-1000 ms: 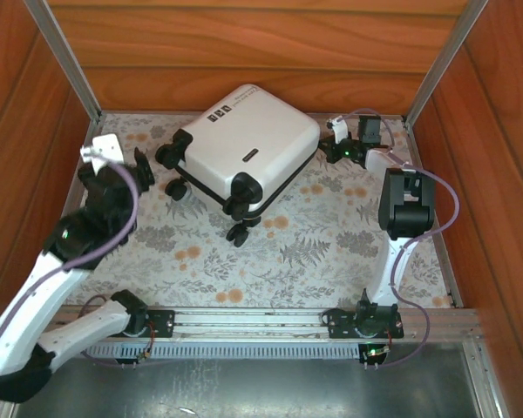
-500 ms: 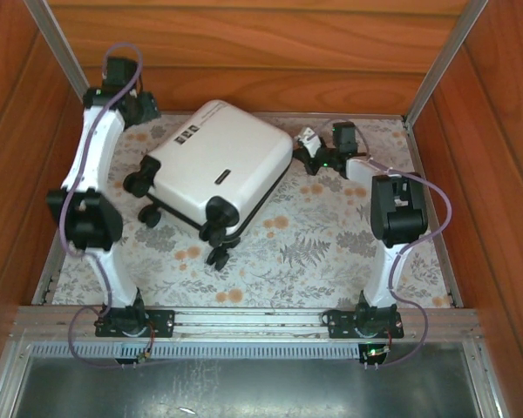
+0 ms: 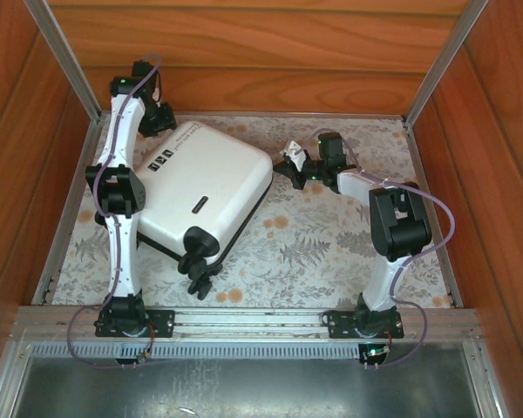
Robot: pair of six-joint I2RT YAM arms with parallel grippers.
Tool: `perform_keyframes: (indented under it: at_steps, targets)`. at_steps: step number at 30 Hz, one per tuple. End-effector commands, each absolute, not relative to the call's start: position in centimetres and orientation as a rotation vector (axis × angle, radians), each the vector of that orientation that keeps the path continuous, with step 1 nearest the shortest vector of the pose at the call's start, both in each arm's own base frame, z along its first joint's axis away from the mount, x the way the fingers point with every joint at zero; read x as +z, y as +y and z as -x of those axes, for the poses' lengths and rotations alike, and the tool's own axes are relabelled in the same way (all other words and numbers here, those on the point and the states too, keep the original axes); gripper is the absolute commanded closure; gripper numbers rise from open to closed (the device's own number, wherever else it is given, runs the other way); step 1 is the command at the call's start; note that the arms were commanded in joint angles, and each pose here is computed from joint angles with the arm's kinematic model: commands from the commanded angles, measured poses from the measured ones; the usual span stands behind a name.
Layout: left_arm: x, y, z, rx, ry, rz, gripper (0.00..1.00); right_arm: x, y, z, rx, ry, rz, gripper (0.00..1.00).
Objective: Pack the luggage
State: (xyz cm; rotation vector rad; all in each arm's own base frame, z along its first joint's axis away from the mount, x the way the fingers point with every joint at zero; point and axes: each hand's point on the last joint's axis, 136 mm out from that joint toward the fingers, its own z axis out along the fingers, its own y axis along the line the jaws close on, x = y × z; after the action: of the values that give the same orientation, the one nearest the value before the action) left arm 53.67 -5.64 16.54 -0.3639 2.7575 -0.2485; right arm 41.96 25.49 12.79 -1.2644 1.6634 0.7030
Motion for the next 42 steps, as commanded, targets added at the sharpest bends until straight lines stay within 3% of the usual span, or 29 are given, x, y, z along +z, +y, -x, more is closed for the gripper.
perform_keyframes:
  at_steps: [1, 7, 13, 16, 20, 24, 28, 33, 37, 40, 42]
  targets:
    - [24.8, -5.7, -52.1, -0.180, 2.608, 0.248, 0.38, 17.7, 23.9, -45.6, 0.595, 1.637, 1.108, 1.00]
    - [33.5, -3.2, -48.3, 0.031, 2.405, 0.294, 0.35, 17.6, 17.5, -48.8, 0.415, 1.829, 0.759, 1.00]
    - [34.6, -5.0, -40.8, -0.114, 2.367, 0.268, 0.38, 16.1, 12.3, -48.1, 0.269, 1.950, 0.558, 1.00]
    - [32.7, -6.8, -36.1, -0.219, 2.360, 0.236, 0.44, 15.4, 11.5, -47.4, 0.251, 1.985, 0.549, 1.00]
    - [27.9, -6.7, -30.5, -0.299, 2.446, 0.351, 0.60, 15.9, 12.1, -45.9, 0.295, 1.979, 0.620, 1.00]
    - [22.1, -6.9, -28.5, -0.296, 2.595, 0.410, 0.70, 16.9, 14.0, -43.5, 0.398, 1.910, 0.767, 1.00]
    - [19.0, -7.7, -30.5, -0.295, 2.669, 0.417, 0.70, 18.2, 16.0, -40.5, 0.460, 1.741, 0.903, 1.00]
    - [17.8, -9.1, -36.7, -0.320, 2.633, 0.358, 0.70, 19.1, 18.8, -37.0, 0.564, 1.595, 1.061, 1.00]
    - [16.8, -7.4, -42.5, -0.268, 2.634, 0.345, 0.70, 19.0, 21.8, -33.7, 0.646, 1.495, 1.219, 1.00]
    - [15.4, -5.5, -46.1, -0.499, 2.637, 0.534, 0.70, 18.2, 23.0, -32.4, 0.689, 1.506, 1.283, 1.00]
    - [14.8, -4.3, -48.9, -0.500, 2.599, 0.569, 0.70, 17.5, 23.5, -31.7, 0.722, 1.515, 1.305, 1.00]
